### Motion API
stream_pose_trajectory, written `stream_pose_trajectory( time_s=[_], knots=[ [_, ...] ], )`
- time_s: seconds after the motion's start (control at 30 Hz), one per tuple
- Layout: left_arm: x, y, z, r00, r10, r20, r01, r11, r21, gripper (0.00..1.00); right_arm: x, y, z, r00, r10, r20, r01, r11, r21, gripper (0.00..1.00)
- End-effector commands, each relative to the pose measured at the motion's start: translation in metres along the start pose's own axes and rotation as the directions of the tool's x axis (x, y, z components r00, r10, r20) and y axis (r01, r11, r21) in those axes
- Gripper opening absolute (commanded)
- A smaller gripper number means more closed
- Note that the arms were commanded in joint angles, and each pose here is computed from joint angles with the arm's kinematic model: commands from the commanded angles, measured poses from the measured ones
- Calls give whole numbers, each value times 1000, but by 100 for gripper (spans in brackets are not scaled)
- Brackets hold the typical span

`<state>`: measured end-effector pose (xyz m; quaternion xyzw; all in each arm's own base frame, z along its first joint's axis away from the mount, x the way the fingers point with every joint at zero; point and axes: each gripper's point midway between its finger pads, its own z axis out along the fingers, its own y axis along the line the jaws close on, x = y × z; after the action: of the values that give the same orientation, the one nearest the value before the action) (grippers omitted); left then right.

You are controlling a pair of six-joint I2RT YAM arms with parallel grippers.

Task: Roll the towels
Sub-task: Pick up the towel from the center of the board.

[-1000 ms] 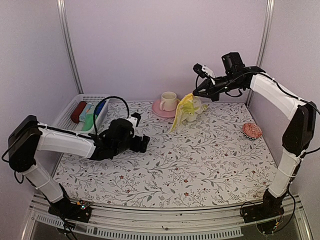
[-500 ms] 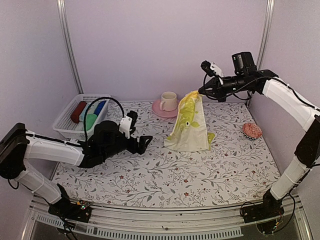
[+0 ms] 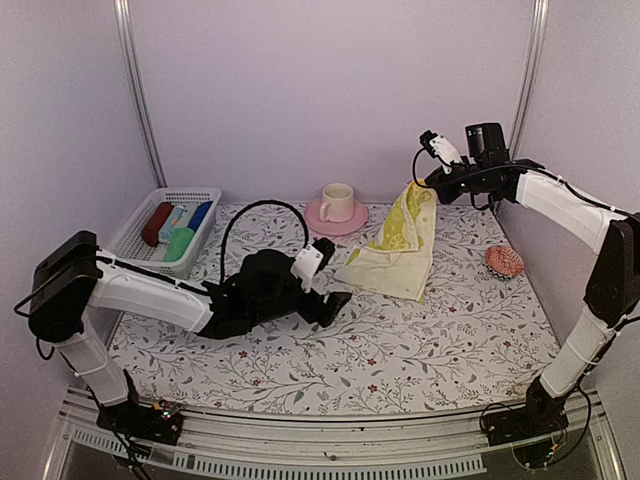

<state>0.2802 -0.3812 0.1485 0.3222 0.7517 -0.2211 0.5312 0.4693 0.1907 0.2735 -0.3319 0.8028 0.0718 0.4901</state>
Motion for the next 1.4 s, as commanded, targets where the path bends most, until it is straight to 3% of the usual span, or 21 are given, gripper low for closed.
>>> stream_pose_trajectory(
  time_s=[0.0,0.23,0.47,0.6,0.7,0.77,0.93,1.17,1.27,1.37],
  knots=[
    [-15,-39,33,998,48,-27,-48,999,-4,97,-16,-59,-22,994,69,81,-89,956,278,2],
    [11,-90,111,988,40,-149,-37,999,22,97,-17,-109,-70,984,98,148,-156,875,459,2],
    [6,-112,161,984,92,-151,-84,995,62,97,12,-152,-86,975,167,144,-219,816,535,2],
    [1,-118,180,989,115,-98,-107,991,77,97,22,-162,-87,973,182,141,-230,798,557,2],
    [0,-118,189,992,111,-67,-107,992,63,97,13,-149,-86,970,161,180,-230,843,485,2],
    [-4,-115,189,993,100,-55,-98,994,40,97,-7,-119,-84,964,137,229,-209,921,328,2],
    [-25,-86,157,997,69,-24,-70,997,-34,97,-72,-21,-94,948,65,310,-61,998,-22,2],
    [-47,-8,46,998,-10,64,24,977,-212,97,-171,95,-132,884,9,467,155,937,-312,2],
    [-39,13,8,997,-21,73,42,957,-286,97,-214,115,-152,851,73,521,167,901,-400,2],
    [-34,26,-22,995,-45,91,72,941,-329,97,-250,93,-162,813,142,564,77,935,-347,2]
  ],
)
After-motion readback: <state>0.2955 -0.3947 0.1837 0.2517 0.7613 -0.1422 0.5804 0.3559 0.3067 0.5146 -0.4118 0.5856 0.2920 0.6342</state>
